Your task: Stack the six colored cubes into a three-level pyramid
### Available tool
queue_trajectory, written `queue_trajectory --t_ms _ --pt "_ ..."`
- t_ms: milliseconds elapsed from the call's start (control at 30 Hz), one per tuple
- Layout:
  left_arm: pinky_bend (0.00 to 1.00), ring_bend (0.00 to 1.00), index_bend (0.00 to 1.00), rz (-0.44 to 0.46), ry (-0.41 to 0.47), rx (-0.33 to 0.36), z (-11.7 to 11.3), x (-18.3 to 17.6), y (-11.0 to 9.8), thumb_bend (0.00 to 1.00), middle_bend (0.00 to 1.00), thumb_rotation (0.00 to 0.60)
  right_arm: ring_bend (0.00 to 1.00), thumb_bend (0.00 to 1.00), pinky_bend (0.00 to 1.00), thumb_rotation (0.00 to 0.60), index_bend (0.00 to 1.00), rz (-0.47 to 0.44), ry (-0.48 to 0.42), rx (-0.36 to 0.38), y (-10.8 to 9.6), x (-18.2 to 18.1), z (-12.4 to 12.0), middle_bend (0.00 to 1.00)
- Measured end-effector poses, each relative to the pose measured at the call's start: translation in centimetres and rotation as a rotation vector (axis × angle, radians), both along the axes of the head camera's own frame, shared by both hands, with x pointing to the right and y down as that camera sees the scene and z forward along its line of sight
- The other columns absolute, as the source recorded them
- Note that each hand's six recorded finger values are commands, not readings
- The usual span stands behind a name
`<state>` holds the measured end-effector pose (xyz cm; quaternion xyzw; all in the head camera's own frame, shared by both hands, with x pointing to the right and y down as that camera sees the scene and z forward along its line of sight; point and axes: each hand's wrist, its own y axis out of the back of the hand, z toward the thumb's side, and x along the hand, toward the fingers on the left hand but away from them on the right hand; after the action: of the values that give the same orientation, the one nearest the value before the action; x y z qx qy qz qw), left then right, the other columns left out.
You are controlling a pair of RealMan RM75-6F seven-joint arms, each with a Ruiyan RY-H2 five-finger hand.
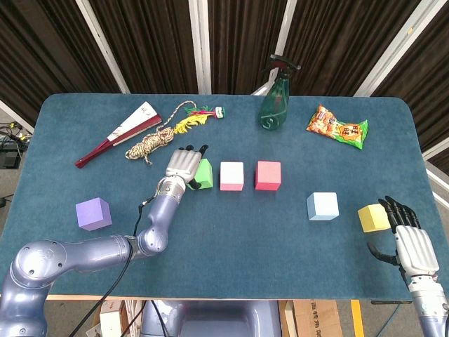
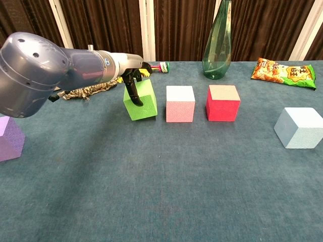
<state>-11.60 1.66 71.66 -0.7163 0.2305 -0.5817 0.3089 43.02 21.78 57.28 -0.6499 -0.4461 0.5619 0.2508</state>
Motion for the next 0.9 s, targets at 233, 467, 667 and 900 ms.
queue_trajectory --t_ms 233,467,667,900 --pt "0.2 0.12 0.09 0.015 0.001 -0.006 0.3 0.9 0.0 0.34 0.42 0.6 0.0 0.3 0.0 0.6 0.0 -0.001 -0.002 0.0 -0.1 0.0 0.0 0.0" --pt "0.2 0.12 0.09 0.034 0.003 -0.009 0.5 1.9 0.1 0.34 0.42 0.6 0.0 0.3 0.0 0.6 0.0 0.007 -0.01 -0.006 -0.1 0.0 0.1 0.0" --pt "0.2 0.12 0.09 0.049 0.003 -0.017 0.9 2.5 0.5 0.34 0.42 0.6 0.0 0.31 0.0 0.6 0.0 0.008 -0.013 -0.009 -0.1 0.0 0.1 0.0" --pt "0.2 0.12 0.09 0.062 0.005 -0.012 1.2 3.2 0.6 0.34 0.42 0.6 0.0 0.3 0.0 0.6 0.0 0.013 -0.019 -0.01 -0.1 0.1 0.1 0.0"
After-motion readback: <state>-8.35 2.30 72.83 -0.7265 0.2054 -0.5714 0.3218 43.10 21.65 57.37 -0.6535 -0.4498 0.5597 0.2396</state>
